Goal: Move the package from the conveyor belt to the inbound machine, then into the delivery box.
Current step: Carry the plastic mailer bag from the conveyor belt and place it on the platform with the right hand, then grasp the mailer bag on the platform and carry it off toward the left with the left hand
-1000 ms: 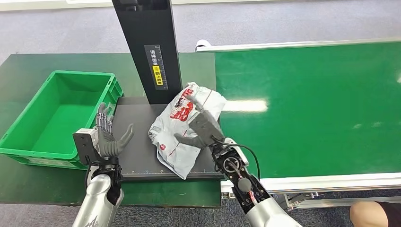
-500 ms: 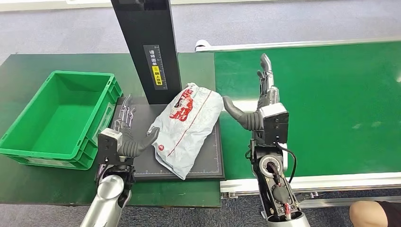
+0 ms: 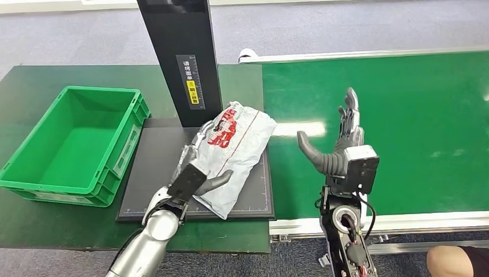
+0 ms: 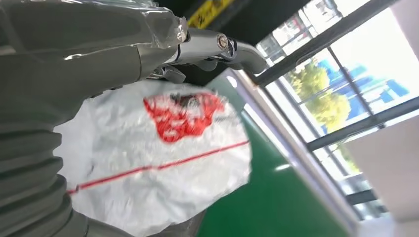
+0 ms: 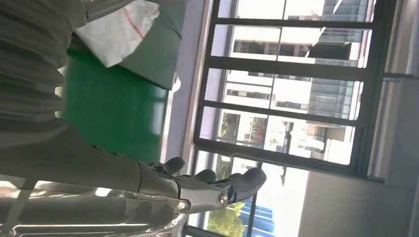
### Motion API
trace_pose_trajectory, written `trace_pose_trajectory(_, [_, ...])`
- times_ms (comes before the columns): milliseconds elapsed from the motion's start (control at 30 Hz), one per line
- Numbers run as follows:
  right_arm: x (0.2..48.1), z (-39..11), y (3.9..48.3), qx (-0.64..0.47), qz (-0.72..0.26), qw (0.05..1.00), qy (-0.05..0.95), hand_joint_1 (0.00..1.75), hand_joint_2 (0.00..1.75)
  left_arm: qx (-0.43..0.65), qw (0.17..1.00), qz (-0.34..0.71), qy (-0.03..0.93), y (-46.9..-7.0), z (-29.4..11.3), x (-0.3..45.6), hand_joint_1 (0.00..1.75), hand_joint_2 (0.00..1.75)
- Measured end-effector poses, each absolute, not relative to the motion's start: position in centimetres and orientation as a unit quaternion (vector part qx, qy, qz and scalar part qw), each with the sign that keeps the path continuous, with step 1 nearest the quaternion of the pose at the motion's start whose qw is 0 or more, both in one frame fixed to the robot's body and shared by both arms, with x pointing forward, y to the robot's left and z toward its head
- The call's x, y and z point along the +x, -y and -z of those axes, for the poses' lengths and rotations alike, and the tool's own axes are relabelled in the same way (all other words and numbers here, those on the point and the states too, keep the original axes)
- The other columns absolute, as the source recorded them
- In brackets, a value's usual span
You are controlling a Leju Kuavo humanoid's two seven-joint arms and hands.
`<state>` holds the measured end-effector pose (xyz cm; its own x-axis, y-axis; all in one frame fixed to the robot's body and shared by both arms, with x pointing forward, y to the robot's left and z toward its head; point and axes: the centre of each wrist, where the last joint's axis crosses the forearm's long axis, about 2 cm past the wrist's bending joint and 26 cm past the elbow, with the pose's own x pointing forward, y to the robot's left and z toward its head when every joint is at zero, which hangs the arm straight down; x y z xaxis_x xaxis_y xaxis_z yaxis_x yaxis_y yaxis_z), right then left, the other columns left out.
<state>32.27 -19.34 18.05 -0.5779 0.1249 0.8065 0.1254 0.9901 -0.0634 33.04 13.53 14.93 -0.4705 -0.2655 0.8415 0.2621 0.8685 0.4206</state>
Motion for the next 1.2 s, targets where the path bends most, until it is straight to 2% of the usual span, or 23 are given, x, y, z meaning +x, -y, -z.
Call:
trace_pose_trajectory(167, [30.1,-15.3,19.4,-0.085,0.004,0.477,0.875,0.0,1.75,0.132,0.507,0.307,0.795,-12.1,-12.2,34.5,0.0,1.75])
trace_pose_trajectory(433, [29.5,-14.7,19.5,-0.091,0.003,0.487,0.868,0.0,1.75,0.227,0.518,0.372,0.736,-12.2,-9.8,35.4,0.0,1.75])
trace_pose_trajectory(800, [29.6,-14.9,19.3,-0.094,0.012,0.484,0.87,0.0,1.75,0.265,0.528,0.432,0.681,-11.9,-9.5,36.0,0.0,1.75])
trace_pose_trajectory(833, [29.6,-14.9,19.3,-0.094,0.012,0.484,0.87,0.0,1.75,0.266,0.528,0.434,0.68,-11.9,-9.5,36.0,0.38,1.75])
trace_pose_trajectory(933, [29.6,-15.0,19.2,-0.093,0.012,0.483,0.871,0.0,1.75,0.274,0.529,0.445,0.669,-11.8,-9.5,36.1,1.69,1.75])
trace_pose_trajectory(967, [29.6,-15.0,19.2,-0.093,0.013,0.482,0.871,0.0,1.75,0.279,0.528,0.45,0.664,-11.7,-9.5,36.1,1.75,1.75])
trace_pose_trajectory(1200, [29.6,-15.0,19.2,-0.096,0.023,0.478,0.873,0.0,1.75,0.302,0.517,0.469,0.649,-12.0,-9.4,36.2,1.75,1.75])
